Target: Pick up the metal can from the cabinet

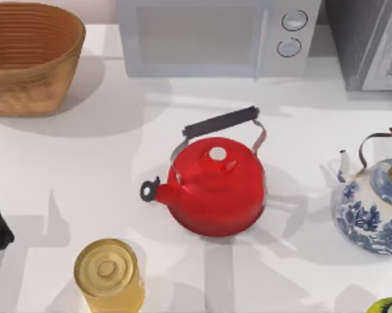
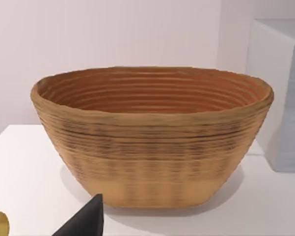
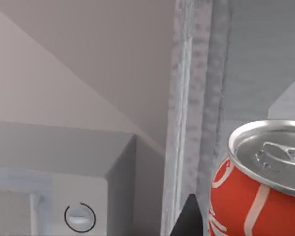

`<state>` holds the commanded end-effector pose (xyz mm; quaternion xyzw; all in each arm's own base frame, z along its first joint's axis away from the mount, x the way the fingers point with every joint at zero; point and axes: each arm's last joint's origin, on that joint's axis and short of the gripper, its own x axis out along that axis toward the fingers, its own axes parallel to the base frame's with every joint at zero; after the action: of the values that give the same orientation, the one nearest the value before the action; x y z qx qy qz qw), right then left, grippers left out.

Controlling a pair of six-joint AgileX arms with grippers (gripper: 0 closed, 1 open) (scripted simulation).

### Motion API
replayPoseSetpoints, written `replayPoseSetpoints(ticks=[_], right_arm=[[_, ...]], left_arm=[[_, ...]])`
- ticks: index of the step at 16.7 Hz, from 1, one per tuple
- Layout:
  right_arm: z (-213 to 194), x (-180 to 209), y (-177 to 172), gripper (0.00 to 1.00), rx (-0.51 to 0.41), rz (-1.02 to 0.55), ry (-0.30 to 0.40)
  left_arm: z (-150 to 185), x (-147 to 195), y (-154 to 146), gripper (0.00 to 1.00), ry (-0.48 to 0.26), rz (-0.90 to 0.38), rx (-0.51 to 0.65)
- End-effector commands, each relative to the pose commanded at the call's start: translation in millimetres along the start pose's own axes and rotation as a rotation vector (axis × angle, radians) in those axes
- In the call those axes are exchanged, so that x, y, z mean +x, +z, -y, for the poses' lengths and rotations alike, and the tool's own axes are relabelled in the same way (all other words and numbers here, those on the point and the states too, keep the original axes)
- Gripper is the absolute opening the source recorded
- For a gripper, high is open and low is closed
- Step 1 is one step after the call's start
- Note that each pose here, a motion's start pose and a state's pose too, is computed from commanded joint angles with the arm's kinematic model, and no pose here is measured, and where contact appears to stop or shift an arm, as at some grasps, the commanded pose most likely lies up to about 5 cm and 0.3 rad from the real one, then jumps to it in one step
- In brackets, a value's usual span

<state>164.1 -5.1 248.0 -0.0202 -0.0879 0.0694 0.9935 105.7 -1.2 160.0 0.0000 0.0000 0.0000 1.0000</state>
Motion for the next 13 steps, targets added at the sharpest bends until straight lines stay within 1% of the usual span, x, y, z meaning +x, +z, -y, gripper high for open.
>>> replayPoseSetpoints(ticks=[7,13], right_arm=[[17,56,9,0.0,-0.035,0.067,0.089],[35,99,-6,0.0,-0.07,0.099,0.169]], left_arm=[[0,0,0,1.0,0.0,0.0,0.0],[0,0,0,1.0,0.0,0.0,0.0]])
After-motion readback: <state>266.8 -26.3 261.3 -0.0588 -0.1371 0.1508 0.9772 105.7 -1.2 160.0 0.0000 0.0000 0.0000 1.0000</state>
